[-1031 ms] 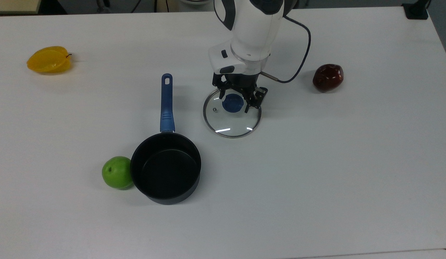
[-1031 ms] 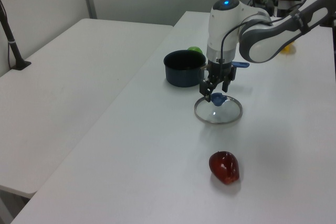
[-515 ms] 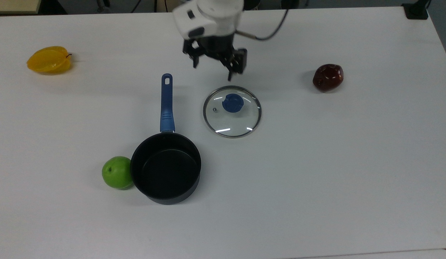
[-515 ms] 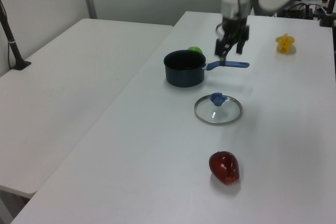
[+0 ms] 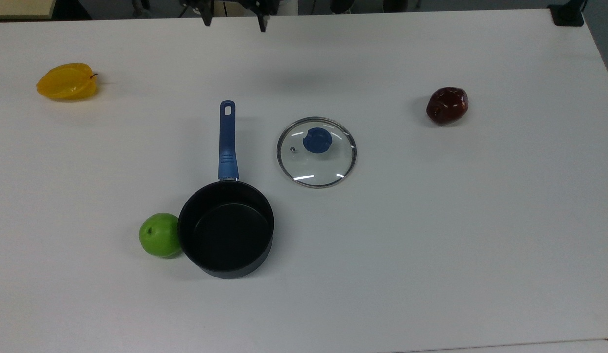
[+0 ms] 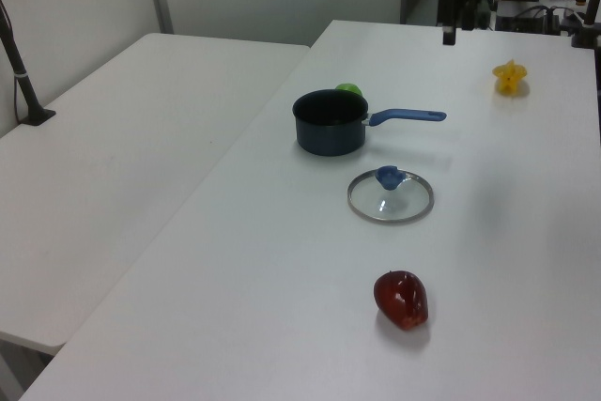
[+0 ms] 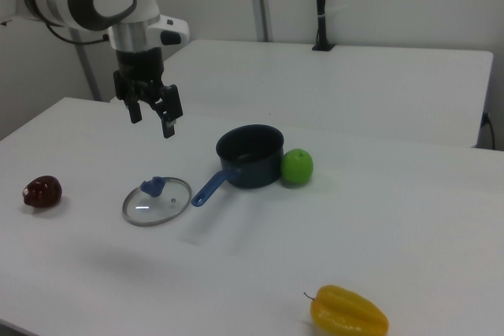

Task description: Open lid

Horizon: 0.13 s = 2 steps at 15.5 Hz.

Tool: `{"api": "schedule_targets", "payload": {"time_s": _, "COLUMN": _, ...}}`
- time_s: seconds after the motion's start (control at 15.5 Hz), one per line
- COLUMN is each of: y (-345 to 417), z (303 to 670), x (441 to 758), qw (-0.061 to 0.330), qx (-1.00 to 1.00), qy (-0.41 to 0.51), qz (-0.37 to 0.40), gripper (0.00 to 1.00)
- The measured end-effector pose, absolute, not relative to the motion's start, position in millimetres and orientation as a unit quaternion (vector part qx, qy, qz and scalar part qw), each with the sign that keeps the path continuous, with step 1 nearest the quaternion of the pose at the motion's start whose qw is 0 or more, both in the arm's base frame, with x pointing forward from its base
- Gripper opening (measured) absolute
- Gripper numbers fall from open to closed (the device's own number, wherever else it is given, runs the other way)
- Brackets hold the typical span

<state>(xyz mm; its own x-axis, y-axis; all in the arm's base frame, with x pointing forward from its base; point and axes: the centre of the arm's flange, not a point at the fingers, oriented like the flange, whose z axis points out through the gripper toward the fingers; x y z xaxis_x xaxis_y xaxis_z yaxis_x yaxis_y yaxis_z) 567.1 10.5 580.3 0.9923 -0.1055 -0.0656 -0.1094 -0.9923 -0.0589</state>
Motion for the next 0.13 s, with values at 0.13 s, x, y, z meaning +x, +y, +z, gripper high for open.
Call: {"api": "schedule_targets", "payload": {"time_s": 0.13, "y": 6.4, "z": 584.7, "x": 566.5, "qw": 0.031, "qx": -0.998, "qy": 0.053, "qz": 0.032, "gripper": 1.0}}
